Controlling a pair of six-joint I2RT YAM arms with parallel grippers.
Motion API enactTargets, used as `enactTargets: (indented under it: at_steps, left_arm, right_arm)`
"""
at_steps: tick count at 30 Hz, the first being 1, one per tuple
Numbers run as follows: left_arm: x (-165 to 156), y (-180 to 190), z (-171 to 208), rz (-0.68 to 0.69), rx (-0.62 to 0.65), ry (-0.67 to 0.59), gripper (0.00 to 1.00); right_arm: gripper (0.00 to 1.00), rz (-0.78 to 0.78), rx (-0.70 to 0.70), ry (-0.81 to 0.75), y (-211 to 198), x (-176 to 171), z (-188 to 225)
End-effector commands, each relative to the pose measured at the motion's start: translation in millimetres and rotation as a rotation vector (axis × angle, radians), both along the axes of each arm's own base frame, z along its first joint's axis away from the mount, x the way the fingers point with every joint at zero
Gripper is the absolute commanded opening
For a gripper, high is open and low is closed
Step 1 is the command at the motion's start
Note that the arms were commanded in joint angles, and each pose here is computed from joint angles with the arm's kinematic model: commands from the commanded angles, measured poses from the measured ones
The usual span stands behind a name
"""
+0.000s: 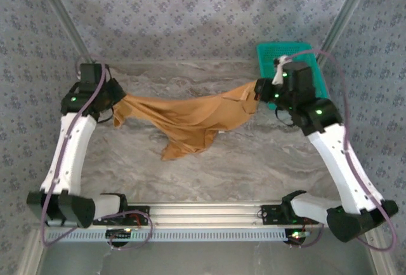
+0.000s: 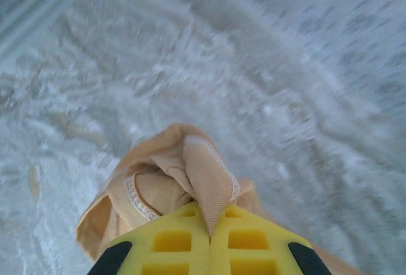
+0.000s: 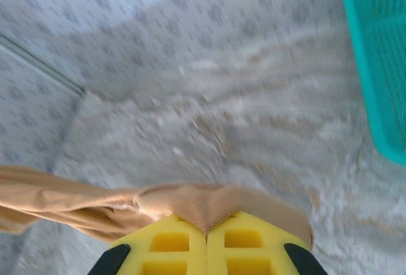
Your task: Fold the inside-out t-shirt
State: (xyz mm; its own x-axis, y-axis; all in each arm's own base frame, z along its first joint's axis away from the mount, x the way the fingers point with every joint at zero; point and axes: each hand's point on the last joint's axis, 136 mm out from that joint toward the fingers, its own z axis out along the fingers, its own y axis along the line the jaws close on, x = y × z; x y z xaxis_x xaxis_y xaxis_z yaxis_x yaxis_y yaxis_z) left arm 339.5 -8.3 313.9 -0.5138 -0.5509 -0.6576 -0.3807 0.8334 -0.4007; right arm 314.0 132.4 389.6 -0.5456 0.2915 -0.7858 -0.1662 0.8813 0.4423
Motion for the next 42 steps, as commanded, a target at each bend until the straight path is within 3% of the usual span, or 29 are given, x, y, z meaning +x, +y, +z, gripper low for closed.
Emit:
enactTargets:
  at_steps: [1, 5, 9, 15, 20, 21, 23, 25, 27, 29, 33, 38, 42]
  left_arm:
    - [-28.3, 0.9, 65.8, 0.000, -0.026, -0.184, 0.00]
    - [-56.3, -2.0, 113.4, -0.021, -0.062, -0.342, 0.00]
    - [-59.9, 1.9, 117.6, -0.004, -0.050, -0.369, 0.00]
    - [-6.8, -2.1, 41.6, -0.015, -0.012, -0.156, 0.00]
    - [56.3, 9.0, -33.1, 0.034, 0.054, 0.014, 0.02]
    - [68.2, 11.9, -42.3, 0.039, 0.069, 0.041, 0.08]
    - [90.1, 18.9, -61.0, 0.053, 0.106, 0.132, 0.35]
    - [103.4, 23.3, -68.0, 0.061, 0.140, 0.194, 0.63]
    - [107.1, 23.7, -72.7, 0.057, 0.155, 0.231, 0.73]
    - [100.1, 22.3, -83.2, 0.052, 0.153, 0.254, 0.75]
    - [67.8, 23.0, -121.9, 0.059, 0.118, 0.330, 0.71]
    - [20.2, 34.2, -185.4, 0.107, 0.009, 0.440, 0.59]
    - [6.2, 51.7, -218.9, 0.175, -0.083, 0.477, 0.56]
  right_arm:
    - [0.00, 0.000, -0.001, -0.078, -12.4, -22.0, 46.3]
    - [0.00, -0.001, 0.036, -0.182, -21.1, -42.7, 98.2]
    - [0.00, -0.020, 0.037, -0.224, -23.7, -35.4, 112.5]
    - [0.00, -0.018, -0.012, -0.107, -4.0, 49.8, 63.5]
    - [0.00, -0.048, -0.027, 0.033, 8.5, 154.3, -8.5]
    - [0.00, -0.045, -0.026, 0.075, 12.2, 171.5, -23.5]
    - [0.06, -0.025, -0.017, 0.170, 21.8, 207.9, -52.8]
    - [0.37, -0.019, -0.009, 0.249, 28.3, 229.6, -73.6]
    - [0.58, -0.022, 0.006, 0.285, 32.5, 240.7, -84.2]
    - [0.65, -0.034, 0.010, 0.333, 34.9, 239.4, -97.4]
    - [0.66, -0.020, -0.048, 0.413, 45.6, 211.7, -126.0]
    - [0.63, 0.104, -0.118, 0.487, 80.7, 128.0, -182.1]
    - [0.59, 0.195, -0.126, 0.567, 104.8, 53.8, -234.4]
